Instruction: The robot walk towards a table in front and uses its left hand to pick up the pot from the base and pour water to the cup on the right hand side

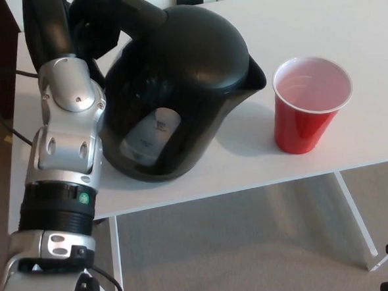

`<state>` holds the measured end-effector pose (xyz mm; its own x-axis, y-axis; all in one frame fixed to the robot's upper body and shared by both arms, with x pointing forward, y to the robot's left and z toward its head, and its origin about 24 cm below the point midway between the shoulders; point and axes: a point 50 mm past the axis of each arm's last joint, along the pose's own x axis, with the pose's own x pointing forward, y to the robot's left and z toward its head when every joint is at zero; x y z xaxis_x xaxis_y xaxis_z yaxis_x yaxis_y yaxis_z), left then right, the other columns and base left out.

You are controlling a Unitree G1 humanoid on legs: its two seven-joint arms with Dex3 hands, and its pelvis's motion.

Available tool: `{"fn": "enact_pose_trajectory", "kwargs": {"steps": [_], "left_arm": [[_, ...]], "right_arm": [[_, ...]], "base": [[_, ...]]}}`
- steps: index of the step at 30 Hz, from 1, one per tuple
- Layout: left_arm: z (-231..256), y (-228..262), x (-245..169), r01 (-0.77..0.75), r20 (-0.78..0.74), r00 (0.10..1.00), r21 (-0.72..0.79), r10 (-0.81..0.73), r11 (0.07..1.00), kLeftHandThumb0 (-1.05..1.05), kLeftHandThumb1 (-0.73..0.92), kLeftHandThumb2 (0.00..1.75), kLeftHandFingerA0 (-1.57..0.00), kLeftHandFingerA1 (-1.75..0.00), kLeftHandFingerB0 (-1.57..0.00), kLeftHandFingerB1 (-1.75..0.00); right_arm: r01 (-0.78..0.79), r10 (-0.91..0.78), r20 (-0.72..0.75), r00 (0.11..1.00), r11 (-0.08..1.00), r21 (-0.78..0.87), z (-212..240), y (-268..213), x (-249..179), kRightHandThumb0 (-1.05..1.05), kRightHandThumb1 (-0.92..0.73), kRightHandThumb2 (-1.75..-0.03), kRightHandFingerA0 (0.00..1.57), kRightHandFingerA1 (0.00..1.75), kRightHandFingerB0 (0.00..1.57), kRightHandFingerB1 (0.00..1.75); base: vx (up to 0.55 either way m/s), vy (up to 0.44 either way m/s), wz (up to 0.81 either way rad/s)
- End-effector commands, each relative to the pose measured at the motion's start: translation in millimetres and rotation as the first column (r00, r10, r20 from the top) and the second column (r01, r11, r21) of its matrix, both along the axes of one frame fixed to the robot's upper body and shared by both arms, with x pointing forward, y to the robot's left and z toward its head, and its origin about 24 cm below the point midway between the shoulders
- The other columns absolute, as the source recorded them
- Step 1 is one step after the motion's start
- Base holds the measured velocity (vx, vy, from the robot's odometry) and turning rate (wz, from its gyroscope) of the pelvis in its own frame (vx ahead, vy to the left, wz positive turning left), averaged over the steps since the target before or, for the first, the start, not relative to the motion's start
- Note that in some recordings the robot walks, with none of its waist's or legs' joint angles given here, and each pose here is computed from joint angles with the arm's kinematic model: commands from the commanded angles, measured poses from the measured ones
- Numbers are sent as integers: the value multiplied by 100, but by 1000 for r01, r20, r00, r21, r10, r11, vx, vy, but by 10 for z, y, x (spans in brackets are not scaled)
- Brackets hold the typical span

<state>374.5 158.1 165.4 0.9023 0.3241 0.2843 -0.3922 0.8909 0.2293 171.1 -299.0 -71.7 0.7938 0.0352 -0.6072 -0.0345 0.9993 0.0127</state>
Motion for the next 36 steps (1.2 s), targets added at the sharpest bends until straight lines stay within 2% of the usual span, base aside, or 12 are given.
{"fn": "enact_pose_trajectory", "kwargs": {"steps": [1, 9, 10, 14, 16, 21, 23, 29, 31, 33, 36], "left_arm": [[184, -3, 9, -25, 106, 994, 17, 23, 1000, -13, 66, 84, -88, -162, -79, -139], [159, 5, 22, -24, 83, 996, -40, 27, 999, -13, 63, 88, -86, -160, -80, -137], [113, 27, 31, -12, 53, 998, -94, 17, 995, -11, 68, 82, -73, -160, -75, -136], [-46, 116, 68, 14, -29, 999, -296, -24, 955, -7, 66, 84, -75, -162, -77, -125], [-135, 175, 84, 15, -57, 998, -369, -39, 929, -8, 64, 87, -75, -165, -76, -125], [-147, 203, 114, 4, -65, 998, -338, -28, 941, -8, 63, 91, -77, -161, -78, -128], [-132, 208, 120, -3, -66, 998, -292, -17, 956, -11, 66, 82, -74, -159, -79, -124], [-80, 192, 132, -12, -56, 998, -251, -2, 968, -16, 65, 78, -81, -152, -83, -123], [-77, 178, 131, -10, -51, 999, -240, -2, 971, -15, 66, 79, -79, -152, -82, -126], [-83, 172, 125, -16, -49, 999, -217, 6, 976, -12, 68, 77, -73, -153, -80, -122], [-89, 160, 115, -6, -53, 999, -234, -6, 972, -12, 70, 77, -73, -153, -80, -119]], "right_arm": [[1, -2, -14, 1000, 1000, -29, 26, -59, -10, -10, -61, -57, 55, 55, 43, 46], [-3, 3, -4, 1000, 1000, -25, 50, -47, 33, -9, -61, -57, 55, 56, 43, 46], [-4, 4, -6, 1000, 1000, -28, 52, -47, 32, -10, -61, -57, 55, 55, 42, 46], [-13, 13, -6, 1000, 999, -41, 54, -42, 39, -13, -60, -57, 55, 55, 43, 46], [-15, 15, -1, 1000, 999, -40, 55, -43, 43, -11, -61, -57, 54, 54, 42, 46], [3, -3, 7, 1000, 1000, -29, 79, -49, 74, -8, -61, -57, 55, 55, 42, 46], [2, -2, 11, 1000, 1000, -28, 89, -47, 81, -9, -61, -57, 54, 55, 43, 46], [-5, 6, 20, 1000, 999, -35, 101, -44, 91, -9, -62, -57, 53, 54, 42, 46], [1, -1, 17, 1000, 999, -36, 100, -39, 86, -8, -62, -57, 54, 54, 42, 46], [-3, 4, 16, 1000, 999, -41, 105, -30, 77, -9, -63, -57, 54, 54, 42, 46], [-5, 6, 18, 1000, 999, -37, 103, -37, 71, -7, -62, -57, 54, 54, 42, 46]], "base": [[0, 0, 0], [0, 0, 0], [0, 0, 0], [0, 0, 0], [0, 0, 0], [0, 0, 0], [0, 0, 0], [0, 0, 0], [0, 0, 0], [0, 0, 0], [0, 0, 0]]}}
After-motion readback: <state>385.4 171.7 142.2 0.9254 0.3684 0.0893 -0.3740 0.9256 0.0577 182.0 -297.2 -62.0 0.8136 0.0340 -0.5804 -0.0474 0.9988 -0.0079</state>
